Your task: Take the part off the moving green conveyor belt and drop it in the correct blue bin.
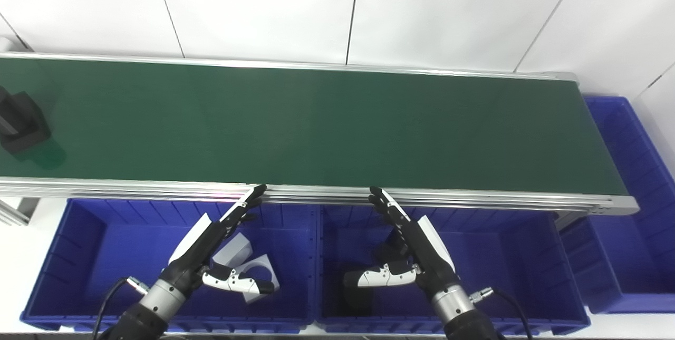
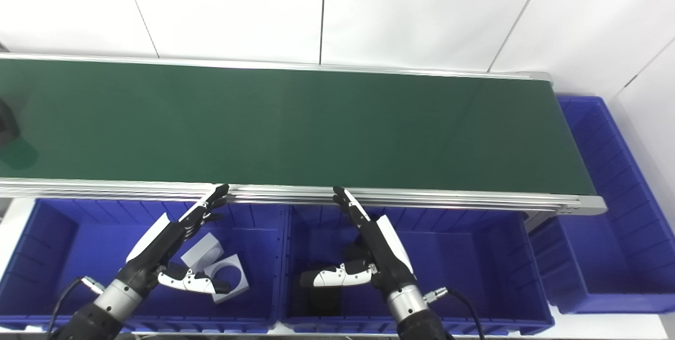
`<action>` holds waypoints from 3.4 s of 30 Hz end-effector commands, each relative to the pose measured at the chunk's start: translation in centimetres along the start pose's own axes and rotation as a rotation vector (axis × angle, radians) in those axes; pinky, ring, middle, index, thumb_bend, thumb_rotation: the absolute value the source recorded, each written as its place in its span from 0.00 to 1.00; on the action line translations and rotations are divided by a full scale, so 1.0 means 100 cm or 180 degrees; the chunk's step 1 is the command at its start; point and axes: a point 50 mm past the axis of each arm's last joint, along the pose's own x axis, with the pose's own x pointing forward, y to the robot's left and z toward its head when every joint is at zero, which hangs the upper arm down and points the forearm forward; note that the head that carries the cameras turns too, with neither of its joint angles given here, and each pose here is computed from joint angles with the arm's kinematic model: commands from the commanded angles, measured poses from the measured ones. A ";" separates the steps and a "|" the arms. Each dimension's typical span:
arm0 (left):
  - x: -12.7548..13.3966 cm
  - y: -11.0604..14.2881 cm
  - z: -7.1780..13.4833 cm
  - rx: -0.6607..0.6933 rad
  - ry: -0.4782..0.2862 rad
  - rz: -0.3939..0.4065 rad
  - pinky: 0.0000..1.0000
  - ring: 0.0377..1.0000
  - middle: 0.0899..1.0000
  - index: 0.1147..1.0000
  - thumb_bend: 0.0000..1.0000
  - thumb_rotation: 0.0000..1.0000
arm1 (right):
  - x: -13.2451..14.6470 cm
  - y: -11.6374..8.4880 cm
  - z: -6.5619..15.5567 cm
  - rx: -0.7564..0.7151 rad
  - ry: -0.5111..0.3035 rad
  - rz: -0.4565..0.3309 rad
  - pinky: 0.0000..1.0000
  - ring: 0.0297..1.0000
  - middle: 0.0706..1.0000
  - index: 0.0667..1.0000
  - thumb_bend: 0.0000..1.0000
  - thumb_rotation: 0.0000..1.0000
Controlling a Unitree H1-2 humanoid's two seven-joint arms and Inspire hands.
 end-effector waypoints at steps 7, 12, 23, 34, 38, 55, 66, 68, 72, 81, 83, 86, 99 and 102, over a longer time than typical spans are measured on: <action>0.006 0.009 0.008 0.0067 -0.0204 0.0122 0.88 0.94 0.98 0.98 0.92 0.26 | 0.002 -0.001 0.008 0.0036 -0.0100 -0.0039 0.92 0.94 0.93 0.96 0.95 0.20; 0.005 0.009 0.010 0.0112 -0.0195 0.0139 0.85 0.91 0.95 0.97 0.92 0.26 | 0.003 -0.001 0.007 0.0034 -0.0132 -0.0019 0.90 0.93 0.92 0.96 0.94 0.19; 0.005 0.008 0.012 0.0165 -0.0179 0.0159 0.83 0.89 0.94 0.97 0.92 0.27 | 0.002 -0.001 0.008 0.0023 -0.0104 -0.0012 0.91 0.93 0.92 0.96 0.94 0.19; 0.008 0.000 0.012 0.0118 -0.0190 0.0145 0.84 0.89 0.93 0.96 0.91 0.25 | -0.004 -0.008 0.004 0.0056 -0.0089 0.0001 0.94 0.94 0.93 0.96 0.93 0.17; 0.012 -0.019 0.011 -0.0043 -0.0184 0.0120 0.80 0.87 0.92 0.94 0.93 0.25 | -0.015 -0.020 -0.003 0.0086 -0.0115 0.0024 0.96 0.96 0.94 0.97 0.89 0.11; 0.021 -0.035 0.004 0.0126 -0.0162 0.0153 0.64 0.80 0.88 0.89 1.00 0.27 | -0.023 -0.031 -0.011 0.0004 -0.0049 0.0057 0.98 0.97 0.96 0.98 0.90 0.01; 0.025 -0.042 0.005 0.0179 -0.0142 0.0155 0.65 0.79 0.87 0.88 1.00 0.27 | -0.025 -0.036 -0.019 0.0067 -0.0040 0.0039 1.00 0.98 0.96 0.99 0.90 0.00; 0.025 -0.042 0.005 0.0175 -0.0102 0.0147 0.65 0.79 0.87 0.88 1.00 0.27 | -0.025 -0.037 -0.021 0.0108 -0.0060 0.0041 1.00 0.99 0.96 1.00 0.89 0.00; 0.025 -0.041 0.006 0.0167 -0.0084 0.0143 0.66 0.79 0.87 0.87 1.00 0.26 | -0.023 -0.036 -0.026 0.0145 -0.0068 0.0015 1.00 0.99 0.96 0.99 0.91 0.00; 0.025 -0.040 0.004 0.0156 -0.0108 0.0169 0.64 0.78 0.87 0.89 1.00 0.28 | -0.025 -0.034 -0.017 0.0144 0.0003 0.0022 1.00 1.00 0.96 0.98 0.89 0.00; 0.025 -0.041 0.003 0.0131 -0.0128 0.0182 0.64 0.79 0.87 0.89 1.00 0.28 | -0.025 -0.034 -0.017 0.0113 -0.0026 0.0024 0.99 1.00 0.95 0.98 0.89 0.00; 0.025 -0.041 0.003 0.0159 -0.0131 0.0177 0.65 0.80 0.87 0.89 1.00 0.28 | -0.024 -0.035 -0.016 0.0089 -0.0072 0.0026 0.99 1.00 0.96 0.99 0.88 0.00; 0.028 -0.044 0.002 0.0111 -0.0113 0.0161 0.63 0.79 0.87 0.89 1.00 0.28 | -0.026 -0.038 -0.019 0.0234 -0.0201 -0.0060 0.99 0.99 0.95 0.99 0.88 0.00; 0.029 -0.046 0.003 0.0124 -0.0102 0.0161 0.65 0.80 0.88 0.89 1.00 0.29 | -0.026 -0.039 -0.020 0.0212 -0.0233 -0.0067 0.96 0.98 0.94 0.99 0.89 0.00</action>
